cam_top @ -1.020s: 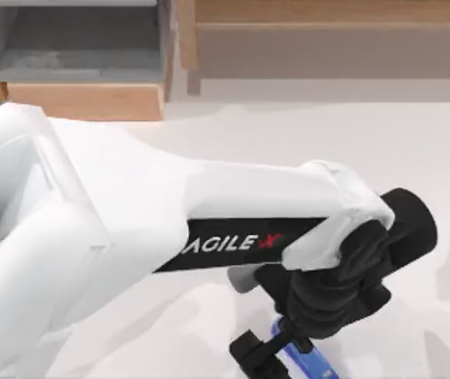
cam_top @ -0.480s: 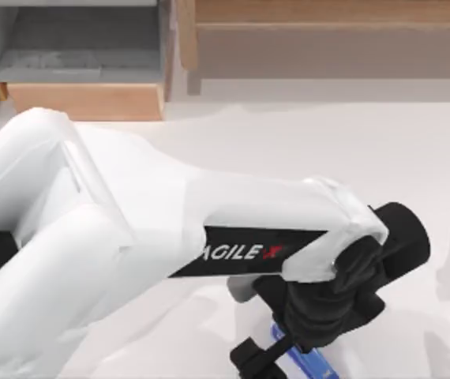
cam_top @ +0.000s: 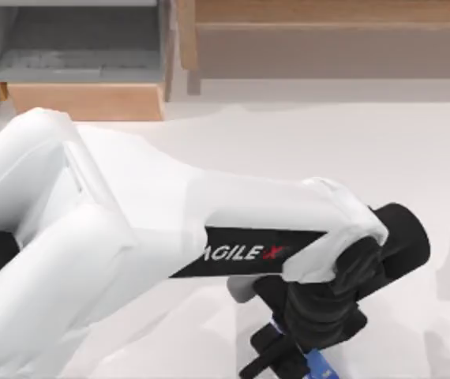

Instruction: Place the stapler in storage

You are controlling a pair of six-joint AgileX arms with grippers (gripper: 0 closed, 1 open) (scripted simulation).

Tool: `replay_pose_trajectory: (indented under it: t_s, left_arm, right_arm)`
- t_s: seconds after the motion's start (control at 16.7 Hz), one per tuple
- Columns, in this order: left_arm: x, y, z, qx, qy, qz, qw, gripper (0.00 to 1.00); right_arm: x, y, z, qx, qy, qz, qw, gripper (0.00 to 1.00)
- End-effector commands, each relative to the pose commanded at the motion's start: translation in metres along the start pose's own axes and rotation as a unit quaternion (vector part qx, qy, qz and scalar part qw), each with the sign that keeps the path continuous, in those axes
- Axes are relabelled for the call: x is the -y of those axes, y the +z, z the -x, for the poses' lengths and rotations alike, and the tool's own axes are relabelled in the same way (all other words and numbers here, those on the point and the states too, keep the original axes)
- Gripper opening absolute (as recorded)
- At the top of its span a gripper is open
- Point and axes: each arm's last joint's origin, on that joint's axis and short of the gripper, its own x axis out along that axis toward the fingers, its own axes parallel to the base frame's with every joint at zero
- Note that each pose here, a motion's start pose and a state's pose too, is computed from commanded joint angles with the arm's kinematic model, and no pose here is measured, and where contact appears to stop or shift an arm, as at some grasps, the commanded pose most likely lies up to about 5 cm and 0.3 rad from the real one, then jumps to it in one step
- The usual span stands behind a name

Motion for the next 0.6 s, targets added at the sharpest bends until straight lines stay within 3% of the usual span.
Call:
replay_pose_trajectory:
  t_s: [0.18,0.6]
  left_arm:
    - [0.0000,0.0000,0.0000,0.000,0.000,0.000,1.000,0.02]
    - [0.0000,0.0000,0.0000,0.000,0.000,0.000,1.000,0.00]
  right_arm:
    - [0.0000,0.0000,0.0000,0.000,0.000,0.000,1.000,1.00]
    - [0.0000,0.0000,0.0000,0.000,0.000,0.000,1.000,1.00]
